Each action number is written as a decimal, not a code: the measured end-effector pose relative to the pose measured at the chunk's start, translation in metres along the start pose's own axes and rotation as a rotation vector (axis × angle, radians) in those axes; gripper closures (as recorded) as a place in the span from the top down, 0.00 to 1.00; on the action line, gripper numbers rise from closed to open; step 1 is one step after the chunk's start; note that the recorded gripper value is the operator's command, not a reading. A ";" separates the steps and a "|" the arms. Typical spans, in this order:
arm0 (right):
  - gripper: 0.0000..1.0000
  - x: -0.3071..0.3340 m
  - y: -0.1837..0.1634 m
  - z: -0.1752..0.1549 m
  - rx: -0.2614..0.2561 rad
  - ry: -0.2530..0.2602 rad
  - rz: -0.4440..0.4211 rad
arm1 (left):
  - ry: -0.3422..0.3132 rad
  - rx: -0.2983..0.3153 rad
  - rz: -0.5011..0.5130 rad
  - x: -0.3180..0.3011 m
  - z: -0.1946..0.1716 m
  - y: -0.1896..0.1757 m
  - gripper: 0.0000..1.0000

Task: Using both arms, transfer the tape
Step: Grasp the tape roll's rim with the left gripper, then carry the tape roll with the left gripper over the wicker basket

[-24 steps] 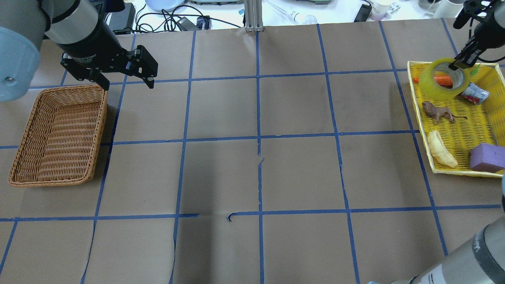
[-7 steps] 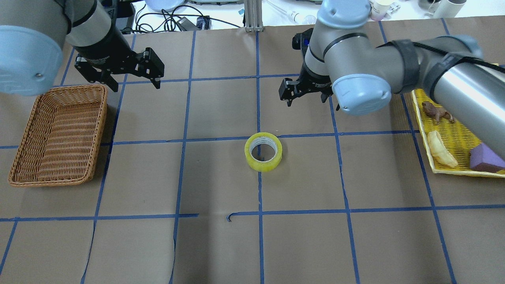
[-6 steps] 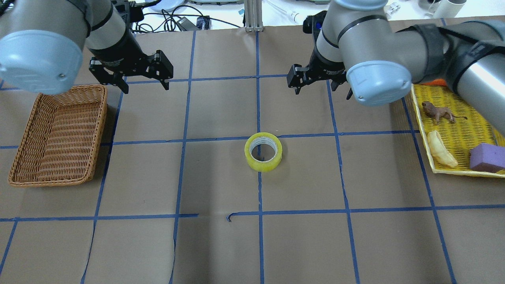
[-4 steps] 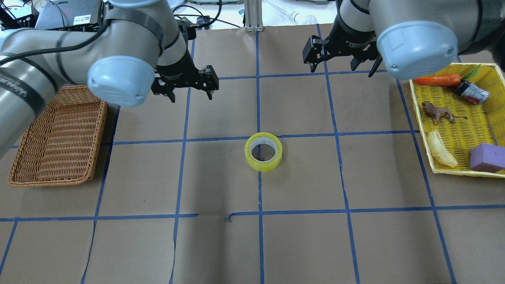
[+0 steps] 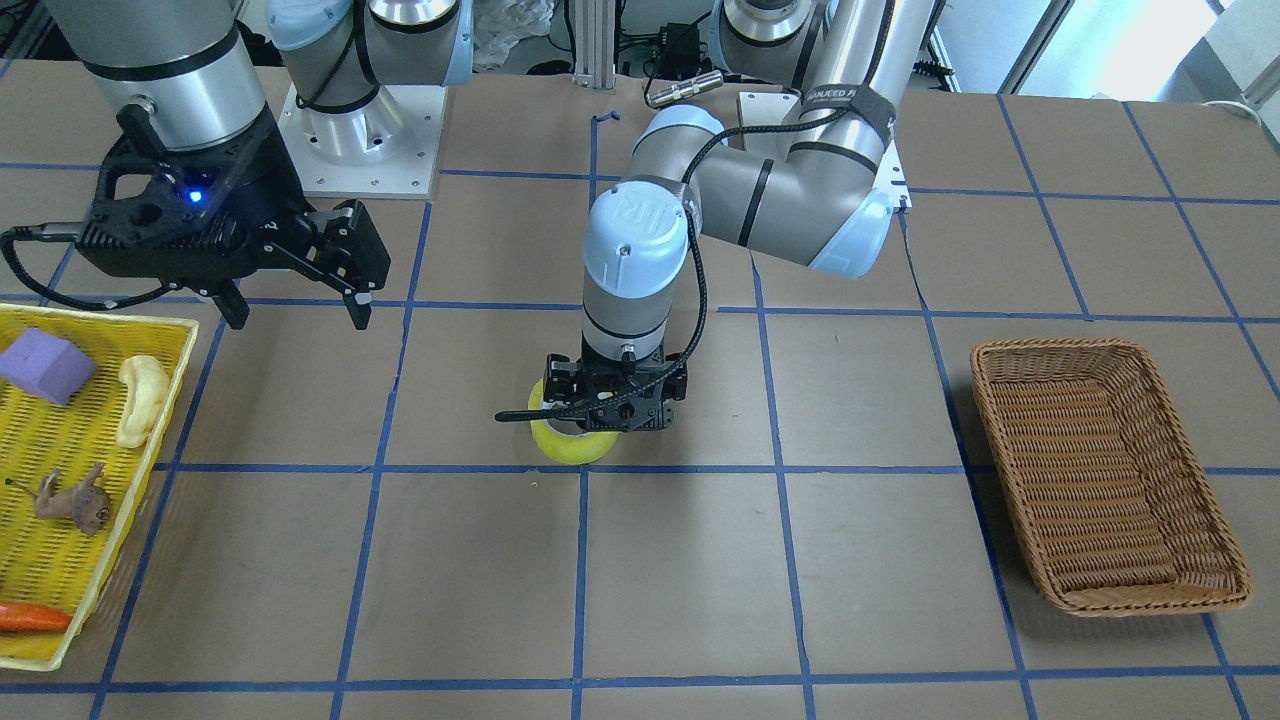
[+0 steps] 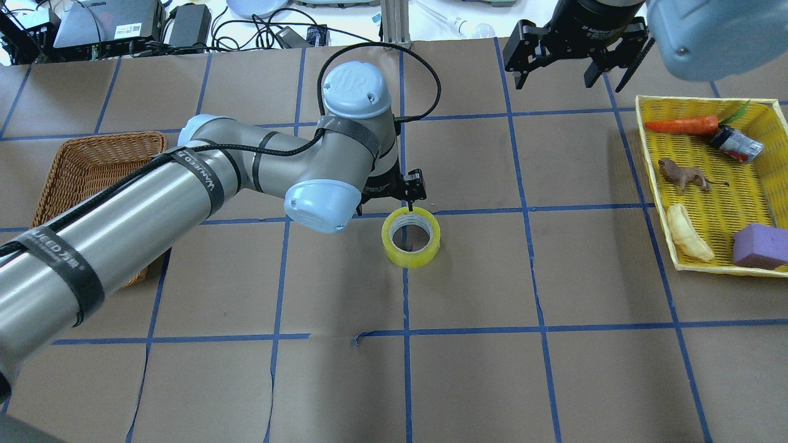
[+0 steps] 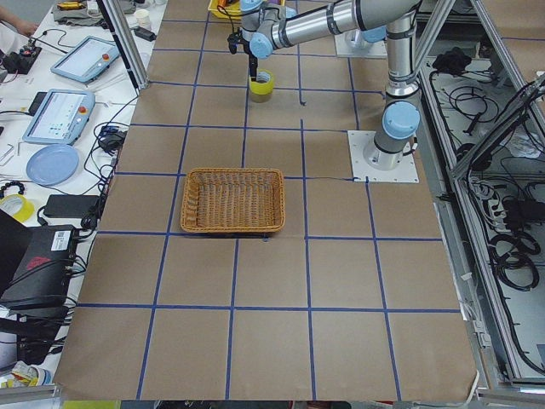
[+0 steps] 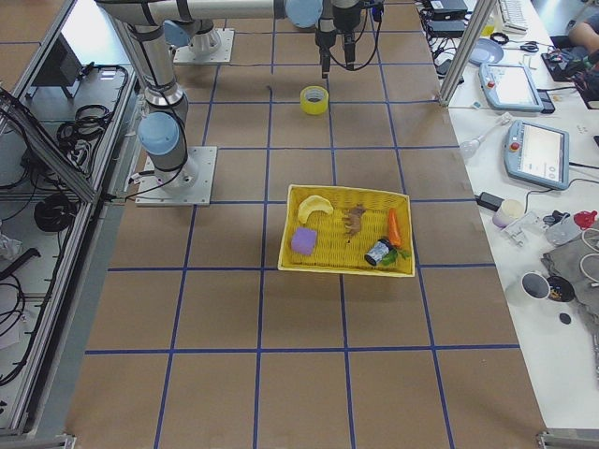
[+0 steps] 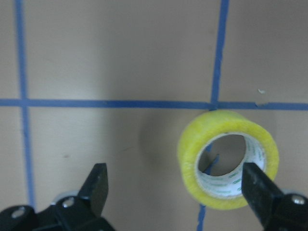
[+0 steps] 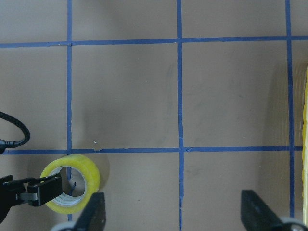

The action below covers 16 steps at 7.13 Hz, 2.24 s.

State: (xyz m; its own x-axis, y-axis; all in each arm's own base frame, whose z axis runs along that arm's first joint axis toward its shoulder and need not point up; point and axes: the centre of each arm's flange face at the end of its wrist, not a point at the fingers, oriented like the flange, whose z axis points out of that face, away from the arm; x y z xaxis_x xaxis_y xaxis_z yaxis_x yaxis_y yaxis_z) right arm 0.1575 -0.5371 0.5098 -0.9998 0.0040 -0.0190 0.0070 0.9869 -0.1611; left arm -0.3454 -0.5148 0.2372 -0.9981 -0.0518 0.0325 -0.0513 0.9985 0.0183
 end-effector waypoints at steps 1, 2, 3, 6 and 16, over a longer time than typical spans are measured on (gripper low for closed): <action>1.00 0.000 0.003 -0.001 -0.018 0.002 -0.002 | -0.007 -0.015 0.005 0.003 0.015 0.004 0.95; 1.00 0.000 0.004 0.003 -0.031 0.003 -0.003 | -0.012 -0.024 0.013 0.004 0.022 0.006 0.69; 1.00 0.000 0.004 0.006 -0.041 0.007 -0.002 | -0.016 -0.029 0.017 0.004 0.026 0.007 0.44; 1.00 0.002 0.005 0.007 -0.051 0.009 0.000 | -0.025 -0.051 0.030 0.002 0.037 0.013 0.09; 1.00 0.002 0.010 -0.002 -0.037 0.007 0.005 | -0.122 0.008 0.147 -0.397 -0.108 -0.068 0.06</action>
State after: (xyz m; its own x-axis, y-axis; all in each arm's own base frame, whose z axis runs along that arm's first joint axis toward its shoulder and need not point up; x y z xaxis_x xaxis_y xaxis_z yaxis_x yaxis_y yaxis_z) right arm 0.1556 -0.5271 0.5106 -0.9999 0.0104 -0.0124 0.0119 0.9922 -0.1241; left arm 0.0578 -0.5640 0.3313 -0.9915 0.0966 -0.0874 0.0958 0.9953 0.0140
